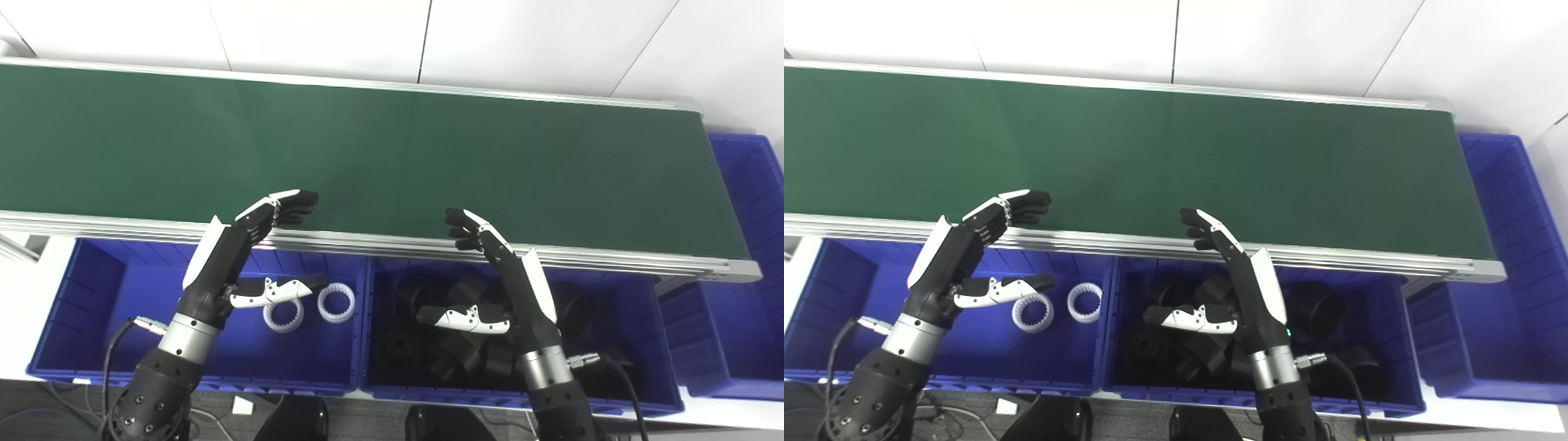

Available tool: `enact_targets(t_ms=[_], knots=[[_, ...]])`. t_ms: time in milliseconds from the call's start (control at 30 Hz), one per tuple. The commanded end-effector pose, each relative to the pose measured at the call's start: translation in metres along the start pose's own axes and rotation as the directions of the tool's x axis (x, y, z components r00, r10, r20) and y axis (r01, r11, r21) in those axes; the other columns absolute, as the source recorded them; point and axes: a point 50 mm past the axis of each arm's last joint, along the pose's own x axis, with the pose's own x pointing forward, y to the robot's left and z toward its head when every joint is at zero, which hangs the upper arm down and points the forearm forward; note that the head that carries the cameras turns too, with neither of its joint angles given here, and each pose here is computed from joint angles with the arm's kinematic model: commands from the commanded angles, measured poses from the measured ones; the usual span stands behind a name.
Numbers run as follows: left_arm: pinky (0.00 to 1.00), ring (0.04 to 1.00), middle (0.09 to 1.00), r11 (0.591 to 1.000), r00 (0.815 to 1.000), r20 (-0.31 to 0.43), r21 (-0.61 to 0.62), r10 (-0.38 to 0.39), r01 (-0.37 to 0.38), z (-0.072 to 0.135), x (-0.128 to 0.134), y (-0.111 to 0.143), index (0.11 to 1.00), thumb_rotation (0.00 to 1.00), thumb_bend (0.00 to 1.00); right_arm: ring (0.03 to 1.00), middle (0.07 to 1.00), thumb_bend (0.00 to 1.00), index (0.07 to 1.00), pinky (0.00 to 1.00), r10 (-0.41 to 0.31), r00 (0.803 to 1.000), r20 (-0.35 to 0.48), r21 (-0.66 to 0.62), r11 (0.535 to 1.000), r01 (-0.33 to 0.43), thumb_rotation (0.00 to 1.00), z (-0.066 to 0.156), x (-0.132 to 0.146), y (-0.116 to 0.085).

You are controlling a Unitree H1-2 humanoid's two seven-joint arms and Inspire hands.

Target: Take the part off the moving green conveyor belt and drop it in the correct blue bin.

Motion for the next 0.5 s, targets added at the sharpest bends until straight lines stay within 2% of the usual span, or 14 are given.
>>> enact_targets(t_ms=[0, 133, 300, 367, 467], knots=[[0.74, 0.768, 0.792, 0.998, 0.999, 0.042, -0.056, 0.021, -0.019, 0.003, -0.002, 0.004, 0.797, 0.25, 0.73, 0.777, 0.817, 0.94, 0.833, 0.72, -0.013, 0.999, 0.037, 0.008, 1.000, 0.013, 0.40, 0.011, 0.002, -0.001], [0.75, 0.775, 0.794, 0.993, 0.998, 0.049, -0.119, 0.034, -0.027, 0.000, -0.007, 0.006, 0.809, 0.22, 0.70, 0.780, 0.820, 0.94, 0.836, 0.72, -0.009, 1.000, 0.027, 0.004, 1.000, 0.009, 0.41, 0.012, 0.000, 0.000], [0.73, 0.766, 0.799, 0.989, 0.996, 0.061, -0.135, 0.063, -0.054, -0.007, -0.015, 0.007, 0.808, 0.29, 0.72, 0.780, 0.820, 0.94, 0.834, 0.72, -0.007, 1.000, 0.026, 0.013, 1.000, 0.007, 0.40, 0.011, -0.003, 0.002], [0.71, 0.747, 0.782, 0.988, 0.994, 0.081, -0.137, 0.077, -0.065, -0.011, -0.019, 0.006, 0.792, 0.25, 0.70, 0.784, 0.827, 0.95, 0.839, 0.73, -0.003, 1.000, 0.019, 0.010, 1.000, 0.003, 0.42, 0.011, -0.005, 0.003], [0.70, 0.743, 0.776, 0.990, 0.992, 0.087, -0.123, 0.086, -0.075, -0.017, -0.023, 0.004, 0.787, 0.25, 0.70, 0.794, 0.838, 0.95, 0.850, 0.74, 0.009, 1.000, 0.000, 0.008, 1.000, -0.009, 0.43, 0.010, -0.010, 0.005]])
